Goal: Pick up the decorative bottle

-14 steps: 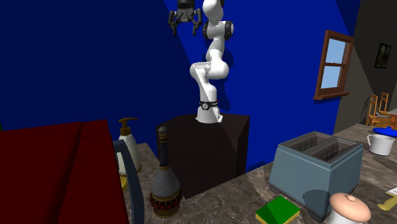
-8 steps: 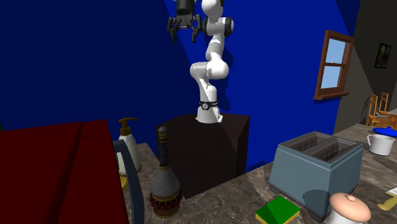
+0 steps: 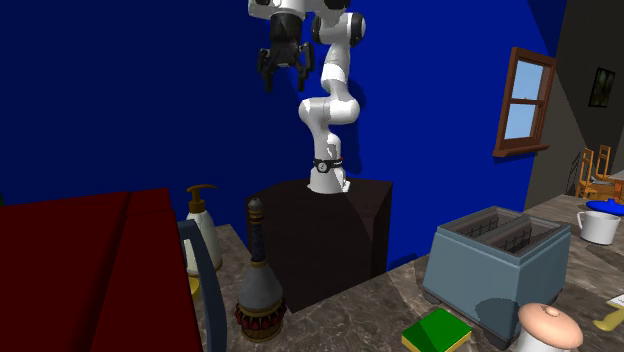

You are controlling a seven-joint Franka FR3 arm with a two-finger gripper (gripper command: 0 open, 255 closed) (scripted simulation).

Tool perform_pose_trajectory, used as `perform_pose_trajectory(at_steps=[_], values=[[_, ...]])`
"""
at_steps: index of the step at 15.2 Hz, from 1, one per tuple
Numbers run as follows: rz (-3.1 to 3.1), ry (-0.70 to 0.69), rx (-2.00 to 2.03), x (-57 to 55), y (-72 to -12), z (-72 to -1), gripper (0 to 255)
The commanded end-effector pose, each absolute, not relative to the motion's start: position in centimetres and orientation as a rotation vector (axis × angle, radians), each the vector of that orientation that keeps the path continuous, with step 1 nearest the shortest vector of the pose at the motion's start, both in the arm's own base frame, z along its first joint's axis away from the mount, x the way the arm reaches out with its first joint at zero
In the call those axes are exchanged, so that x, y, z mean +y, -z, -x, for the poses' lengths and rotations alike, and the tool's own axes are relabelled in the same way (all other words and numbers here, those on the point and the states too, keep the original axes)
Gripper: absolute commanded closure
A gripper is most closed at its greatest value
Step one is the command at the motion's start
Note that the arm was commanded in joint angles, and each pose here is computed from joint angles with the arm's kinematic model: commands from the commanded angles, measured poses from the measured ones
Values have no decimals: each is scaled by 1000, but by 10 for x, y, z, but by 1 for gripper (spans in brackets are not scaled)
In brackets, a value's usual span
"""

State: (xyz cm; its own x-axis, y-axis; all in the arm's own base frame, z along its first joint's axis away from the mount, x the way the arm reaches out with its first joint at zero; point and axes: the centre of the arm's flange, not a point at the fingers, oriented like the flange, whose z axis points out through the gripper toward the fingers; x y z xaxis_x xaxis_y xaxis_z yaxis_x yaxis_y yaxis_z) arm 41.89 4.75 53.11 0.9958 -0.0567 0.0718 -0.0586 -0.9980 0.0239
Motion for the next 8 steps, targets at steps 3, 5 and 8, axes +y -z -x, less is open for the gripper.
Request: perform_pose_trajectory(at_steps=[3, 5, 8], values=[[-3112, -77, -189, 58, -492, -458, 0], [-3110, -60, -237, 62, -473, -478, 0], [-3106, -34, -310, 67, -444, -507, 0]])
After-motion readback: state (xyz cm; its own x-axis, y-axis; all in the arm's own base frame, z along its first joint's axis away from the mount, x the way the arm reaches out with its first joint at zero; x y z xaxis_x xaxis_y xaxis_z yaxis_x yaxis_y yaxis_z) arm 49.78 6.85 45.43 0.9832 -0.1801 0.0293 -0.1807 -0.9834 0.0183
